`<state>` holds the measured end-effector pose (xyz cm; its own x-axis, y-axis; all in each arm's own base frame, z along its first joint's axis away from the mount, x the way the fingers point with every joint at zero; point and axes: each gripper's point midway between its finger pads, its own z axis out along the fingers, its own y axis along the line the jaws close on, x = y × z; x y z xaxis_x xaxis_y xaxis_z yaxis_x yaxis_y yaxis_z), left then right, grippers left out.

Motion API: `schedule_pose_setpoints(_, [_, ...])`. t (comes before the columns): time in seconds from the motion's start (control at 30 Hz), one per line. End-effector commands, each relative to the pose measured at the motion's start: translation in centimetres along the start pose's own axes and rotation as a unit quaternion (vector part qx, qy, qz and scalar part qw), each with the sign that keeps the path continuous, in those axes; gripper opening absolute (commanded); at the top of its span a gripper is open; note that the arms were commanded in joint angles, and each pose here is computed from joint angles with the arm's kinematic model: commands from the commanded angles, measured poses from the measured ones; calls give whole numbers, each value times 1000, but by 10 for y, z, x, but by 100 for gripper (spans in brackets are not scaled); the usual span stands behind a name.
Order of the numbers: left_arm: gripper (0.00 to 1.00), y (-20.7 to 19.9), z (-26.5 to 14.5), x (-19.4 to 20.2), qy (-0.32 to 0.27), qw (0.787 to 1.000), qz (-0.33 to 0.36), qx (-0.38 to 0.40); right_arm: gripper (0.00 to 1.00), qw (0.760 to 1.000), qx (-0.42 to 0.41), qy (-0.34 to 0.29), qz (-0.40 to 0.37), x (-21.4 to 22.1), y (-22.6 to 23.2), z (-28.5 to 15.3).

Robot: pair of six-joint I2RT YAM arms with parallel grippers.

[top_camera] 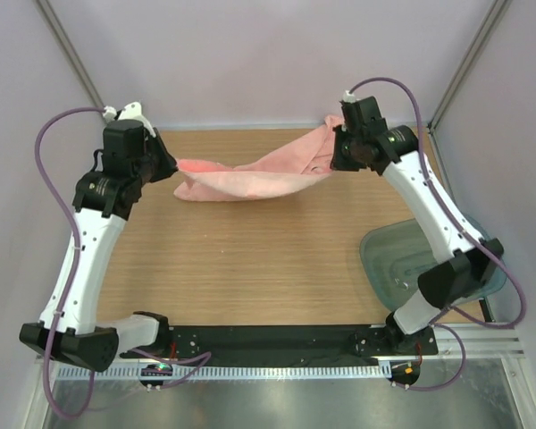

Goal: Roll the towels
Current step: Flatten the towel

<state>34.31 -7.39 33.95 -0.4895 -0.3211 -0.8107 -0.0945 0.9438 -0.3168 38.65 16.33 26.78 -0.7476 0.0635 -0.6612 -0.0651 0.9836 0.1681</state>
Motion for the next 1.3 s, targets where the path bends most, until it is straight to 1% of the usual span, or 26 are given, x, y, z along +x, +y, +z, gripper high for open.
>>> schedule_pose_setpoints(0.0, [0, 2, -26, 0, -29, 999, 19, 21, 1, 1000, 15, -11, 6, 29, -20, -39])
schedule_pose_setpoints(0.07, [0, 19, -15, 39, 10, 1000, 19, 3, 1, 999, 10, -8, 33, 51, -25, -36])
schedule_pose_setpoints(0.1, [0, 24, -15, 51, 17, 1000, 12, 0, 1, 999, 10, 9, 44, 82, -32, -30])
schedule_pose_setpoints(0.13, [0, 29, -21, 61, 18, 1000, 6, -2, 1, 998, 14, 18, 56, 99, -37, -25])
schedule_pose_setpoints(0.17, [1, 44, -12, 95, 55, 998, 3, -21, 4, 996, 17, 27, 88, 115, -39, -20])
schedule_pose_setpoints(0.2, [5, 49, -11, 111, 71, 997, -10, -25, 7, 994, 19, 45, 101, 148, -47, -12])
schedule_pose_setpoints(0.23, [11, 54, -15, 126, 82, 996, -17, -29, 21, 991, 3, 64, 115, 166, -43, -9])
schedule_pose_setpoints(0.27, [14, 65, -12, 151, 110, 993, -23, -45, 25, 987, -10, 77, 142, 181, -40, -7])
schedule_pose_setpoints(0.3, [25, 70, -14, 163, 124, 990, -32, -52, 33, 983, 0, 100, 151, 208, -47, 0])
schedule_pose_setpoints(0.33, [35, 74, -19, 177, 143, 987, -45, -61, 52, 981, -25, 105, 163, 215, -40, -6])
schedule_pose_setpoints(0.37, [49, 77, -24, 186, 150, 985, -51, -63, 58, 979, -27, 109, 171, 221, -39, -8])
schedule_pose_setpoints(0.4, [54, 79, -29, 189, 153, 985, -56, -65, 62, 978, -24, 116, 172, 230, -42, -9])
schedule_pose_setpoints(0.43, [60, 82, -35, 191, 154, 983, -63, -74, 95, 979, -30, 106, 171, 229, -42, -17])
schedule_pose_setpoints(0.47, [69, 84, -43, 188, 140, 985, -65, -74, 100, 980, -29, 104, 166, 229, -42, -20])
schedule_pose_setpoints(0.53, [76, 88, -49, 181, 121, 987, -69, -82, 100, 982, -24, 100, 157, 225, -45, -32])
schedule_pose_setpoints(0.6, [78, 88, -54, 178, 109, 988, -75, -81, 100, 984, -24, 89, 151, 214, -46, -46])
schedule_pose_setpoints(0.73, [77, 80, -48, 190, 127, 985, -99, -61, 100, 989, 13, 60, 136, 197, -59, -58])
schedule_pose_setpoints(0.9, [74, 71, -34, 210, 153, 976, -146, -47, 100, 989, 24, 71, 127, 199, -58, -53])
schedule_pose_setpoints(0.97, [74, 75, -27, 222, 168, 972, -155, -56, 100, 990, 28, 71, 119, 202, -54, -49])
schedule_pose_setpoints(1.0, [74, 74, -22, 224, 168, 971, -164, -57, 100, 991, 45, 62, 114, 198, -56, -46])
schedule_pose_setpoints(1.07, [73, 79, -14, 238, 189, 965, -165, -73, 100, 992, 50, 56, 100, 189, -48, -47])
schedule_pose_setpoints(1.1, [73, 82, -10, 239, 188, 965, -164, -81, 100, 992, 60, 69, 89, 190, -47, -41])
schedule_pose_setpoints(1.13, [73, 86, -6, 243, 199, 962, -162, -96, 100, 992, 73, 66, 81, 186, -47, -39])
schedule_pose_setpoints(1.17, [73, 89, -5, 247, 204, 959, -161, -108, 100, 993, 71, 62, 70, 178, -41, -41])
schedule_pose_setpoints(1.23, [73, 94, 1, 250, 204, 957, -167, -124, 100, 992, 76, 84, 48, 178, -36, -32])
schedule_pose_setpoints(1.27, [72, 96, 5, 256, 211, 954, -169, -131, 100, 993, 74, 81, 42, 172, -33, -33])
